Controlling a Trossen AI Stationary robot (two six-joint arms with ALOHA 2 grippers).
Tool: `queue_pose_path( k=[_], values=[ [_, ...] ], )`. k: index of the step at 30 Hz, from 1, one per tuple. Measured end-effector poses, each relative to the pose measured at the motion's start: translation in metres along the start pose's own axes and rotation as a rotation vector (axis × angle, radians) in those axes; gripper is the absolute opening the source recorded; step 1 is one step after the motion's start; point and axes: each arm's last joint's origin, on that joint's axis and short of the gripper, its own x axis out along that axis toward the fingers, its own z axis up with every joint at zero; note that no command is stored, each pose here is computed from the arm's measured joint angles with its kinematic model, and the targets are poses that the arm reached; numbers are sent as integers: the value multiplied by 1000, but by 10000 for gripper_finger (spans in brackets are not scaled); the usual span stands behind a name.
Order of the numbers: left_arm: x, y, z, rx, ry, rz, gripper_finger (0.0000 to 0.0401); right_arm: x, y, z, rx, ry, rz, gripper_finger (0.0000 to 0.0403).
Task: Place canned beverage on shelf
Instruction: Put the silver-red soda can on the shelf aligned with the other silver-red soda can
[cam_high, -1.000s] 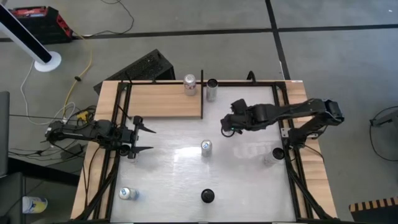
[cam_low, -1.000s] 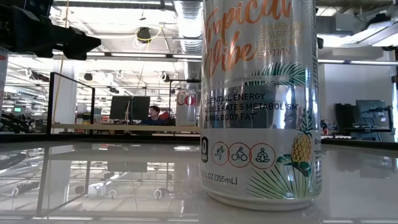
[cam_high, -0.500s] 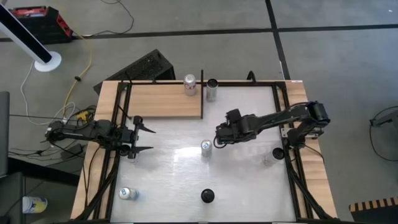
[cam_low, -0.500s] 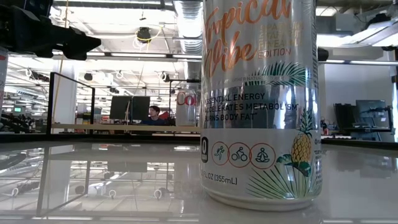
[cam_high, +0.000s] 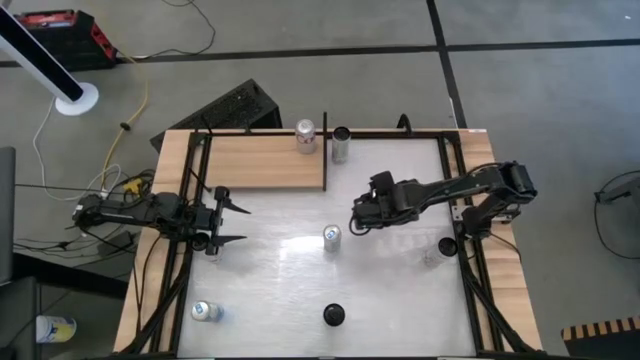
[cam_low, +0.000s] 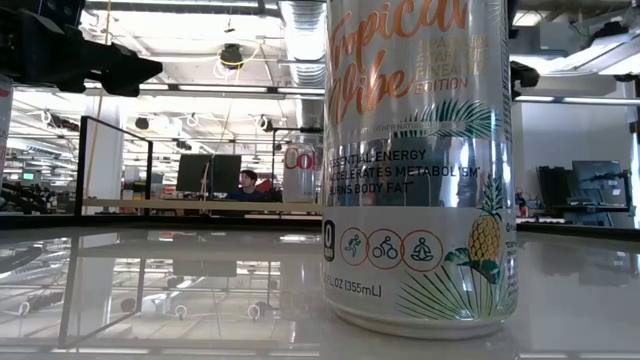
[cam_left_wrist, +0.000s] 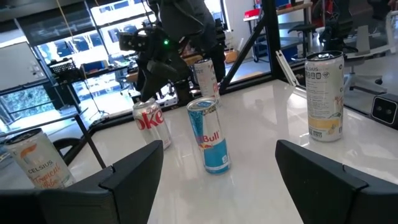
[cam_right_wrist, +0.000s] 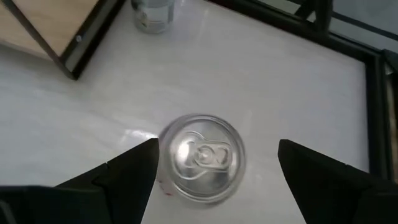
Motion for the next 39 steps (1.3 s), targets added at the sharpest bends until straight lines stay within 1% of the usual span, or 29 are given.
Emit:
queue_pose_path(
  k=[4,8,11,13,16,19,23,25,30,39],
  values=[
    [0,0,0,0,0,0,300,1,4,2,-31,-8,35,352],
    [0,0,0,0,0,0,300,4,2,4,-68,10,17,352],
    [0,0,0,0,0,0,300,15,-2,2,-91,27,1,352],
    [0,0,0,-1,0,0,300,22,-7,0,-85,42,5,352],
    [0,0,0,-1,0,0,300,30,-13,-2,-72,52,68,352],
    [0,0,0,0,-1,0,300,31,-19,-5,-39,28,146,352],
    [0,0,0,3,-1,0,300,28,-30,-10,-2,18,196,352],
    [0,0,0,3,-1,0,300,27,-32,-12,-7,17,201,352],
    [0,0,0,3,-1,1,300,25,-26,-16,-12,6,220,352],
    [0,0,0,4,-2,3,300,43,-7,-26,-49,-17,160,352]
  ],
)
